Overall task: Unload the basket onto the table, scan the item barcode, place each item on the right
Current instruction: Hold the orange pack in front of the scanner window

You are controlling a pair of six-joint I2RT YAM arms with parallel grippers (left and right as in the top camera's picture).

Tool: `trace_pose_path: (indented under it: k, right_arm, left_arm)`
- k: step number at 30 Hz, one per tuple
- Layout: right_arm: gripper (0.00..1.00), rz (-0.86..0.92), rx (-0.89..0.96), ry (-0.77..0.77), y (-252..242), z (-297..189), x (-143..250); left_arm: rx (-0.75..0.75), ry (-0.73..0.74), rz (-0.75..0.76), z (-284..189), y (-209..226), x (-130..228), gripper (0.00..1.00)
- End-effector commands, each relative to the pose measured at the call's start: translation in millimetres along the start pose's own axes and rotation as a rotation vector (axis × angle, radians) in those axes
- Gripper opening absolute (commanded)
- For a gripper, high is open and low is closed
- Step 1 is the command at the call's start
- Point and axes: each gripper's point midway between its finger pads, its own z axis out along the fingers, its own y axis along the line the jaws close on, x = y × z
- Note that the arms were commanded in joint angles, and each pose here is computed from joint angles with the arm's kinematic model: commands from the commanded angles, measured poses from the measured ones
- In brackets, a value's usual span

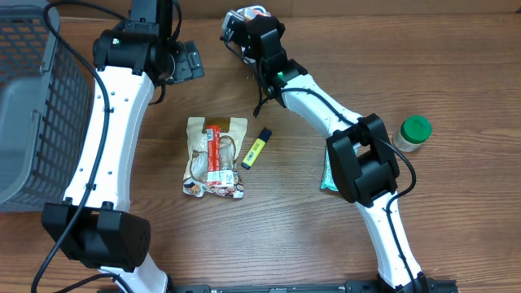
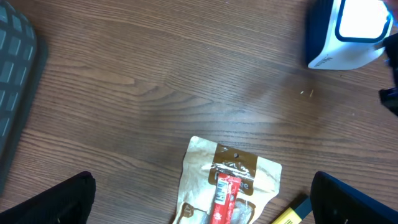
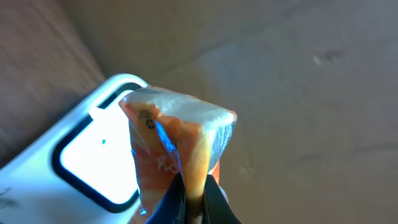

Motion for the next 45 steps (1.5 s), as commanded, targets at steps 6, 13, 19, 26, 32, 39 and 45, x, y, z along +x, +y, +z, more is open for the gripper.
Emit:
trace_pose_path:
  k: [6,13,19,26,32,39,45]
  right_arm:
    - [0.04,0.126,0.022,0.073,0.1,-1.9,11.4]
    - [0.04,0.306,0.022,0.079,3.2,-0.9,14.0]
    - [0.04,0.356,0.025,0.081,4.2,-0.2,15.1]
    - [0.04,0.349,0.045,0.116,9.2,3.5,25.3]
    - [0.04,0.330,0.051,0.164,23.6,9.5,40.6]
    - [0.04,0.354,0.110,0.149,12.2,10.4,37.9]
    - [0.04,0.402,0.197,0.104,-8.4,8.3,27.8]
  left_arm:
    - [0.014,-0.045,0.009,-16.7,-0.9,-8.6,1.00]
    - [0.014,-0.045,0.009,-16.7,-0.9,-8.6,1.00]
    - [0.014,-0.045,0.009,-16.7,-0.9,-8.6,1.00]
    - [0.014,-0.045,0.010,-16.6,-0.9,-8.5,1.00]
    - [0.014,-0.045,0.010,-16.6,-0.9,-8.5,1.00]
    - [0.014,-0.045,0.009,-16.7,-0.9,-8.6,1.00]
    - [0.014,-0.045,0.009,-16.7,-0.9,-8.6,1.00]
